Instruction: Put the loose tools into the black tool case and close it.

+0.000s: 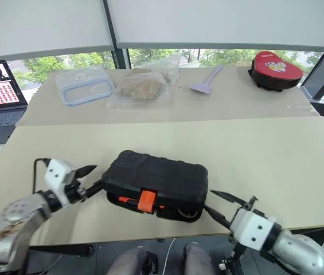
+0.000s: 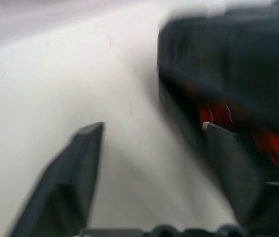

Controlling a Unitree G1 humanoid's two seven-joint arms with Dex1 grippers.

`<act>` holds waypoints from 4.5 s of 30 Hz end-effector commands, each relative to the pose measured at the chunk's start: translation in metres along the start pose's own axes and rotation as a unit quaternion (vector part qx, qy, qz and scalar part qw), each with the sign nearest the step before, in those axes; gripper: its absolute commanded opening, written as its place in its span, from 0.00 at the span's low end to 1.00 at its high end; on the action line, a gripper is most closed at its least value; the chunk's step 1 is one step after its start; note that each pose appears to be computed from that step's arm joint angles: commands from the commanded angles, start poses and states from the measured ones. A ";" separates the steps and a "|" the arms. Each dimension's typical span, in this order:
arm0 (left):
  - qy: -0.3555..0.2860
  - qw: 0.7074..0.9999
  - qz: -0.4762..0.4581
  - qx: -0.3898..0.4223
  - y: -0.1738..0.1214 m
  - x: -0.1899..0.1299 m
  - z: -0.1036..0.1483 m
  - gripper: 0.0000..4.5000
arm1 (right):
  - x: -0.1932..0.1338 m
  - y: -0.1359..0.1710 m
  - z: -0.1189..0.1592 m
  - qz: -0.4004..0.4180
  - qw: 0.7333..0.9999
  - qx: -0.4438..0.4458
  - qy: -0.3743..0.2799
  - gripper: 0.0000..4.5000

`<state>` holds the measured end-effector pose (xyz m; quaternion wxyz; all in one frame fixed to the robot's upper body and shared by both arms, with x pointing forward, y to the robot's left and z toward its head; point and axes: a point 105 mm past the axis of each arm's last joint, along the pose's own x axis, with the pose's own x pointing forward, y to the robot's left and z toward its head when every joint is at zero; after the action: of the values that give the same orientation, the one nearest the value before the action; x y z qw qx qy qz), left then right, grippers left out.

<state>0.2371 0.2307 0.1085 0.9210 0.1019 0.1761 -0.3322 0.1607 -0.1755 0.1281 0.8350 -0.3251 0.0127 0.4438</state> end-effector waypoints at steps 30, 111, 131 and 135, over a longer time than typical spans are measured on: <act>0.015 0.900 -0.366 0.236 -0.017 0.126 0.091 0.01 | 0.056 -0.079 -0.042 -0.061 0.994 0.078 0.044 0.00; 0.003 0.814 -0.474 0.337 -0.134 0.184 0.094 0.01 | 0.059 0.000 -0.033 0.048 0.965 0.253 0.058 0.00; 0.017 0.800 -0.470 0.373 -0.137 0.195 0.076 0.01 | 0.071 -0.032 0.019 0.005 0.970 0.235 -0.067 0.00; 0.014 0.802 -0.469 0.370 -0.138 0.196 0.078 0.01 | 0.073 -0.030 0.011 0.008 0.971 0.235 -0.046 0.00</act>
<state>0.3097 -0.0219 0.1297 0.5596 0.3253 0.0044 -0.7623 0.2248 -0.1258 0.1270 0.8830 -0.0918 0.0877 0.4518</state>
